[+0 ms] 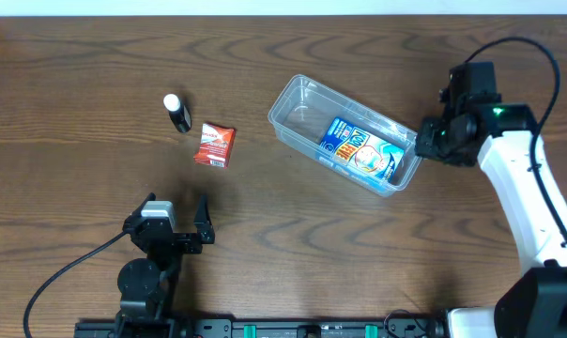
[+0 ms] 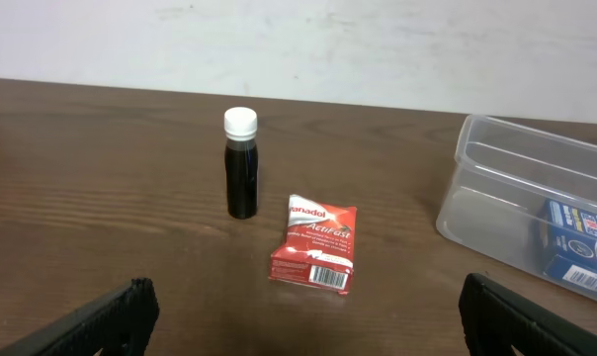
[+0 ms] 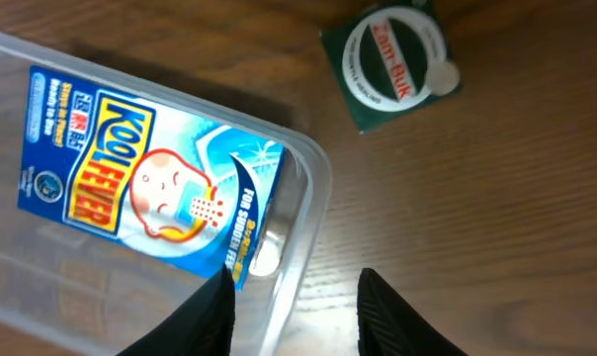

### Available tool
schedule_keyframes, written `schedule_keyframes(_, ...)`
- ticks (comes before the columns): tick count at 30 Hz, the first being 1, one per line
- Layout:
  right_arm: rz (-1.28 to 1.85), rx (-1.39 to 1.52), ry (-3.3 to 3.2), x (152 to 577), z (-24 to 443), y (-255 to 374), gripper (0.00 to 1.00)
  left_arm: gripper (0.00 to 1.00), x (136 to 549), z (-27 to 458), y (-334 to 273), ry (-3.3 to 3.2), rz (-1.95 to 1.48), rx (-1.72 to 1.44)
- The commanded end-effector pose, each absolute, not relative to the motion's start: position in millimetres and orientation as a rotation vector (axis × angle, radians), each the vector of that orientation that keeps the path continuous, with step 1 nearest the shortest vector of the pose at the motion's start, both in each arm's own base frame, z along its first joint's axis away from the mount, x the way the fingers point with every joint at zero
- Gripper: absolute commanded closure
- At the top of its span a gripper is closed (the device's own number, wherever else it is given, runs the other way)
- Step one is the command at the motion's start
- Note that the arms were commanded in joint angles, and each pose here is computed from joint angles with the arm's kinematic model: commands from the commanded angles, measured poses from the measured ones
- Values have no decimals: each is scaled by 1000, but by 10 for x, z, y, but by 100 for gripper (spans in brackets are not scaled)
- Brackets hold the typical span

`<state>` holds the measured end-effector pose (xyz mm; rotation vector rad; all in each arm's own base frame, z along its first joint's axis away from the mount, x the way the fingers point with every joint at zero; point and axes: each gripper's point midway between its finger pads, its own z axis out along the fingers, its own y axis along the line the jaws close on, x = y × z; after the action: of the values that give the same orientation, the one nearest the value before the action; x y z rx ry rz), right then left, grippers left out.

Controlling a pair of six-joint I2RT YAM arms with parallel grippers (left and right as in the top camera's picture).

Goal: Pack container

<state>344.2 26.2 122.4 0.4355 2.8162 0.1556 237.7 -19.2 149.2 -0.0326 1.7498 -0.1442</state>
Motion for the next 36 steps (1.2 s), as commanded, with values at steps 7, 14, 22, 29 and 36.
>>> schedule_keyframes(7,205,556,2807,3402,923,317,69,2,2376,1350,-208,1781,-140,-15)
schedule_keyframes(14,211,581,2795,3393,804,314,71,2,2376,1350,-208,1781,-140,-15)
schedule_keyframes(22,193,584,2797,3393,784,294,78,2,2376,1350,-209,1781,-141,-15)
schedule_keyframes(29,194,583,2797,3397,779,295,88,2,2376,1350,-208,1781,-140,-15)
schedule_keyframes(36,175,503,2799,3418,786,284,99,2,2376,1350,-209,1781,-141,-15)
